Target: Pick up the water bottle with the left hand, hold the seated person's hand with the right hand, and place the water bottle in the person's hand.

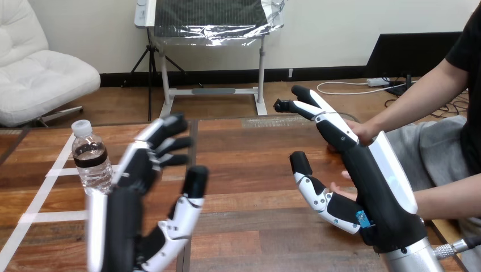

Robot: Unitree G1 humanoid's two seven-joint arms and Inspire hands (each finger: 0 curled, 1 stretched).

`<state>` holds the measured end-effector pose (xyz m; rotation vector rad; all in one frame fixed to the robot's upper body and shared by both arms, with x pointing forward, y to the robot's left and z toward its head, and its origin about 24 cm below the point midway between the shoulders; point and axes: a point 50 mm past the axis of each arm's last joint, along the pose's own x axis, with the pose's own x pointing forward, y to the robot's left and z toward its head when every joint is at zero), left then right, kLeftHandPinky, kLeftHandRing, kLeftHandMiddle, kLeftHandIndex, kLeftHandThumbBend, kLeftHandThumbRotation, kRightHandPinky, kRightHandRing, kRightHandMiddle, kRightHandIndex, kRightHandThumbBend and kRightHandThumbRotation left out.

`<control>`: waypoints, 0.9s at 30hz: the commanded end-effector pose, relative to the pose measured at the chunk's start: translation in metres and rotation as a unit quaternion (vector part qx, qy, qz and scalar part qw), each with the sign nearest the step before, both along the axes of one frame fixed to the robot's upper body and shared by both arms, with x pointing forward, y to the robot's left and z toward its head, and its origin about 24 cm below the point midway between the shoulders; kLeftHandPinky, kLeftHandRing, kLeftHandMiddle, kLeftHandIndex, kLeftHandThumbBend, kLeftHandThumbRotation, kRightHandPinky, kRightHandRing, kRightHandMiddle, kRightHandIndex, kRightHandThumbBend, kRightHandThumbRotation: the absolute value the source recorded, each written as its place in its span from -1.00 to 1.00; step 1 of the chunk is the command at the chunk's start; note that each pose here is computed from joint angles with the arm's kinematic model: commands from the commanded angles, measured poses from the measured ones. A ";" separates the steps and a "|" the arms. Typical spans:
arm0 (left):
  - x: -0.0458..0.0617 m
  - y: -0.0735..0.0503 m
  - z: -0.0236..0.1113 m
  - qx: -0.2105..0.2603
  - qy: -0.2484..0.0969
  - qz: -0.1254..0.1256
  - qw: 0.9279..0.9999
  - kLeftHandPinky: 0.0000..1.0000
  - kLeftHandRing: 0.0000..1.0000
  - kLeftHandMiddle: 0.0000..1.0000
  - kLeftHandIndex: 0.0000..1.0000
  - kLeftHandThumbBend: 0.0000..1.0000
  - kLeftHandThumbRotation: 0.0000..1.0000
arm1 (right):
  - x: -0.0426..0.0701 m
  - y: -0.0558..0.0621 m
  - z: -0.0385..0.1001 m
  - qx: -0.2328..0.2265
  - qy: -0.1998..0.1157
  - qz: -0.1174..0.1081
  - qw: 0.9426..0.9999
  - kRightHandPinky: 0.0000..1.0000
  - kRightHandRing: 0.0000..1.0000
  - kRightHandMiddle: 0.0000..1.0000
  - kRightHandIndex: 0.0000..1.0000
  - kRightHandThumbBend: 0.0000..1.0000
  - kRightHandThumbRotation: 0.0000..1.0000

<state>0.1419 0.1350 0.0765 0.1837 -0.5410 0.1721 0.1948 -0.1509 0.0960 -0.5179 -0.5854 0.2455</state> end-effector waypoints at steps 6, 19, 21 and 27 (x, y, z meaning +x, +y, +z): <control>0.008 0.020 0.019 0.075 -0.074 0.141 0.984 0.27 0.46 0.55 0.56 -0.18 -0.36 | 0.007 0.002 0.012 0.007 -0.036 0.011 0.999 0.91 0.88 0.90 0.64 -0.81 -1.00; 0.021 0.049 0.014 0.193 -0.082 0.241 0.948 0.44 0.60 0.63 0.66 -0.02 -0.35 | 0.008 0.003 0.011 0.005 -0.035 0.009 0.999 0.92 0.88 0.90 0.64 -0.80 -1.00; 0.025 0.053 0.013 0.202 -0.080 0.253 0.943 0.46 0.61 0.65 0.67 0.01 -0.34 | 0.008 0.003 0.011 0.005 -0.035 0.009 0.999 0.91 0.88 0.90 0.64 -0.80 -1.00; 0.036 0.065 0.008 0.217 -0.061 0.278 0.934 0.55 0.67 0.70 0.72 0.10 -0.21 | 0.008 0.003 0.011 0.006 -0.035 0.009 0.999 0.91 0.87 0.90 0.64 -0.80 -1.00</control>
